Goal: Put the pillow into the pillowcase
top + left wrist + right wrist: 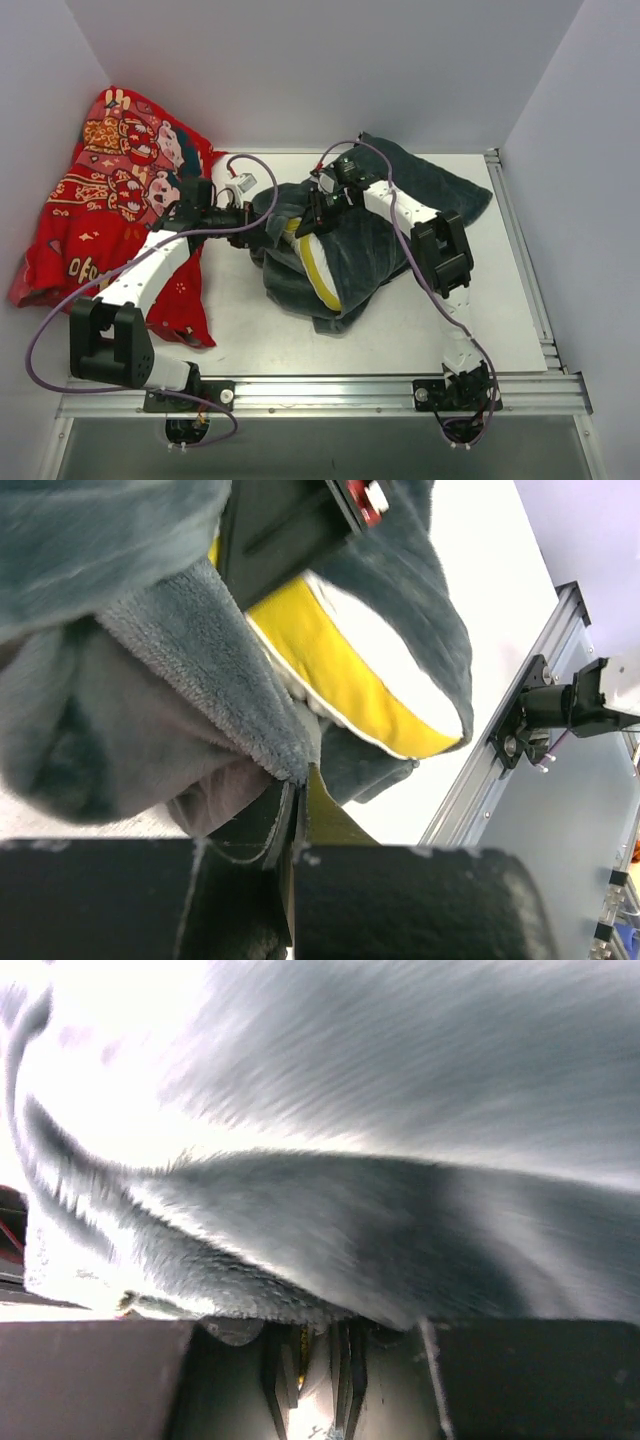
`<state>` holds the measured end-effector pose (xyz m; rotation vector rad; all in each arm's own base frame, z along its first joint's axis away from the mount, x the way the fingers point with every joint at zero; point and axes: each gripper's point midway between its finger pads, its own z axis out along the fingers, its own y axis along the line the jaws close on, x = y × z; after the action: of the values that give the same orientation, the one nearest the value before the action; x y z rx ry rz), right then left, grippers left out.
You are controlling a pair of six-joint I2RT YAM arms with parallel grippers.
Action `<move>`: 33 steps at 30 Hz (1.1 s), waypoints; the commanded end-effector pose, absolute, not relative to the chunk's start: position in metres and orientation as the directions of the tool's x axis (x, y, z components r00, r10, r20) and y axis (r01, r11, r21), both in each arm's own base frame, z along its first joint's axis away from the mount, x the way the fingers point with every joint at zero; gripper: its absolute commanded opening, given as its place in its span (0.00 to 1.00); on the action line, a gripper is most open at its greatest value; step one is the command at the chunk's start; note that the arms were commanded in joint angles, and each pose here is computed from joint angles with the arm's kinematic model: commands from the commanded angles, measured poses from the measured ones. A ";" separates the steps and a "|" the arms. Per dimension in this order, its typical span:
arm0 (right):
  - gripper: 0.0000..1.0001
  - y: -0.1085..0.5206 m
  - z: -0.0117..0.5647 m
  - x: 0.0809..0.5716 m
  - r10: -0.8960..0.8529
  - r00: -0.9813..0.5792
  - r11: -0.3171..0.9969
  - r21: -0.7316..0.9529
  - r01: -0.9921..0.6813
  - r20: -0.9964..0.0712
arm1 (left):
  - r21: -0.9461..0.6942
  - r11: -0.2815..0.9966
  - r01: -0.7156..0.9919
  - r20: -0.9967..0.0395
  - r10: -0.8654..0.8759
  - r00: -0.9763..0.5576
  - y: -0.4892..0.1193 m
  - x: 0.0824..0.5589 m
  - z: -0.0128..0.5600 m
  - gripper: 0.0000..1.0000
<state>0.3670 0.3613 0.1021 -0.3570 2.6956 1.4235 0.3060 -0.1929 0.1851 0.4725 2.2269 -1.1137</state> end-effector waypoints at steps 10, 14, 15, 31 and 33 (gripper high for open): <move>0.00 0.380 0.069 0.309 -0.357 -0.916 0.550 0.752 -0.363 -0.182 | -0.613 0.468 0.637 -0.679 0.102 -0.727 -0.238 0.326 0.202 0.00; 0.00 0.363 0.080 0.304 -0.464 -0.847 0.512 0.701 -0.495 -0.259 | -0.666 0.467 0.582 -0.587 0.154 -0.795 -0.233 0.287 0.171 0.01; 0.00 0.358 0.083 0.302 -0.492 -0.831 0.503 0.694 -0.515 -0.261 | -0.639 0.453 0.621 -0.600 0.211 -0.771 -0.235 0.275 0.166 0.04; 0.76 0.182 0.183 0.276 -0.295 -0.914 0.677 0.614 -0.406 -0.279 | -0.168 0.563 0.809 -0.763 0.445 -0.469 -0.228 0.360 0.207 0.73; 0.76 0.137 0.161 0.283 -0.202 -0.956 0.796 0.533 -0.287 -0.212 | -0.169 0.574 0.801 -0.736 0.468 -0.490 -0.237 0.376 0.183 0.73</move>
<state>0.3019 0.1857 0.1897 -0.5919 2.6167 1.0493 0.3484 -0.2395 0.2417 0.9879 2.0303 -0.7949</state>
